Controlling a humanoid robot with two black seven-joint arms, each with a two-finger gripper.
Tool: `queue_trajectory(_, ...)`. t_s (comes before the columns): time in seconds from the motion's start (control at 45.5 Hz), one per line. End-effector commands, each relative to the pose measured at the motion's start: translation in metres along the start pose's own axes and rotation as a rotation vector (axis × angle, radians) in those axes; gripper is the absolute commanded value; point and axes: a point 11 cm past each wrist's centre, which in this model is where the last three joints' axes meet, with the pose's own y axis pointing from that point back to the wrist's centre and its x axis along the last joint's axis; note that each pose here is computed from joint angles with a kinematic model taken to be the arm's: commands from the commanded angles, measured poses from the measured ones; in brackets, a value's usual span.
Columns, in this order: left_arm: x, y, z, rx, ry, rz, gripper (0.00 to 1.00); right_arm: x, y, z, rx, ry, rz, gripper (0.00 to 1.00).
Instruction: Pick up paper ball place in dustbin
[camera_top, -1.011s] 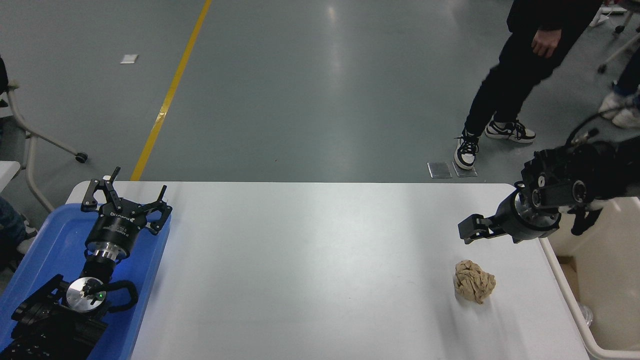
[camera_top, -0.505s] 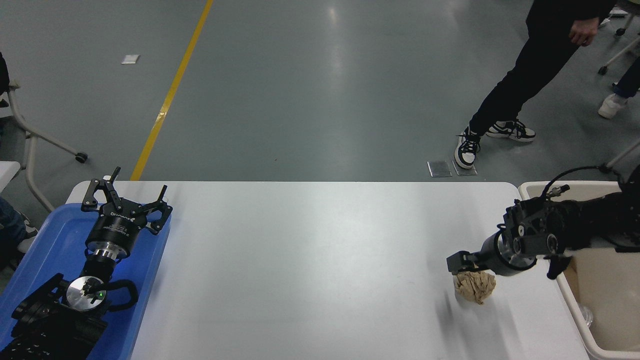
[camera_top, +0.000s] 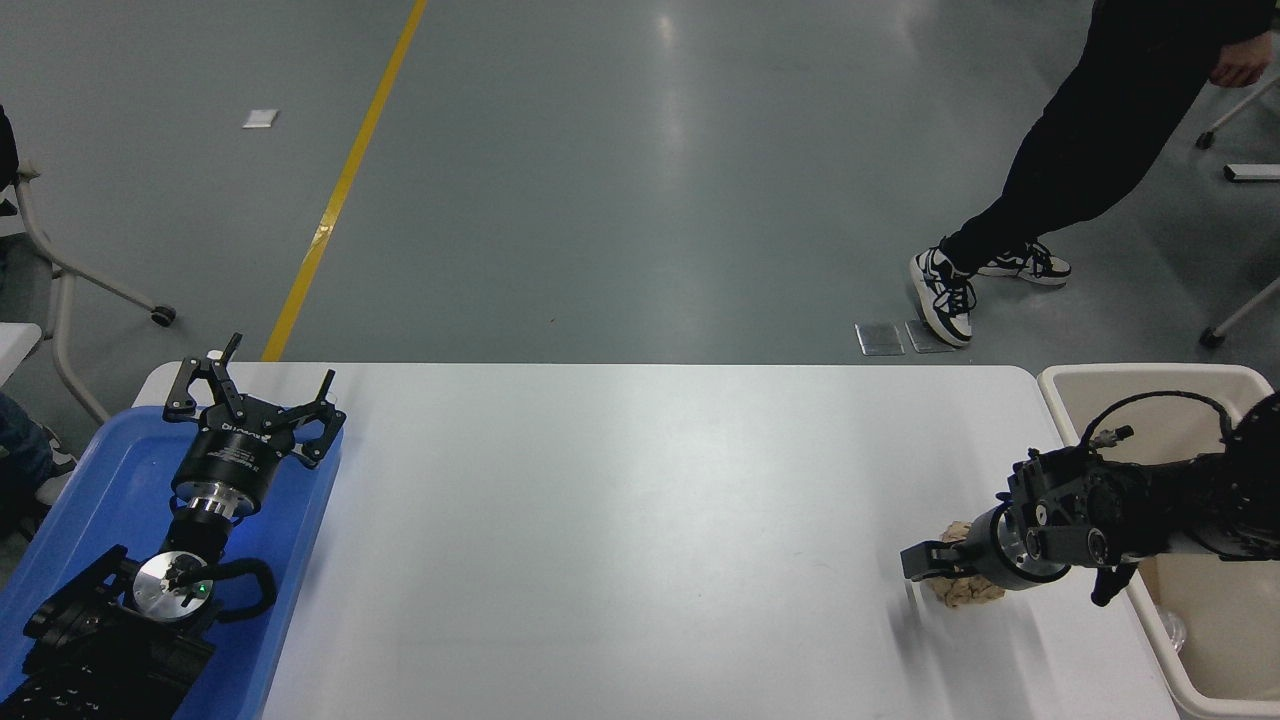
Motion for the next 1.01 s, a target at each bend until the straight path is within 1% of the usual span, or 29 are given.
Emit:
queue_trajectory(0.0, 0.0, 0.0, 0.0, 0.001, -0.001, 0.0, 0.99, 0.01, 0.009, 0.014, -0.027, 0.007, 0.029, 0.0)
queue_trajectory(0.176, 0.0, 0.0, 0.0, 0.002, -0.001, 0.0, 0.99, 0.017, 0.031, 0.023, -0.046, 0.016, 0.018, 0.0)
queue_trajectory(0.33, 0.0, 0.0, 0.0, 0.002, -0.001, 0.0, 0.99, 0.032, 0.074, 0.028, -0.063, 0.029, 0.015, 0.0)
queue_trajectory(0.527, 0.0, 0.0, 0.0, 0.004, -0.001, 0.0, 0.99, 0.059, 0.148, 0.028, -0.092, 0.016, 0.062, 0.0)
queue_trajectory(0.681, 0.0, 0.0, 0.0, 0.004, -0.001, 0.0, 0.99, 0.079, 0.214, 0.019, -0.109, 0.036, 0.131, 0.0)
queue_trajectory(0.813, 0.0, 0.0, 0.001, 0.003, -0.002, 0.0, 0.99, 0.094, 0.266, 0.005, -0.101, 0.046, 0.159, 0.0)
queue_trajectory(0.989, 0.0, 0.0, 0.001, 0.003, -0.002, -0.001, 0.99, 0.097, 0.311, 0.003, -0.11, 0.031, 0.177, 0.0)
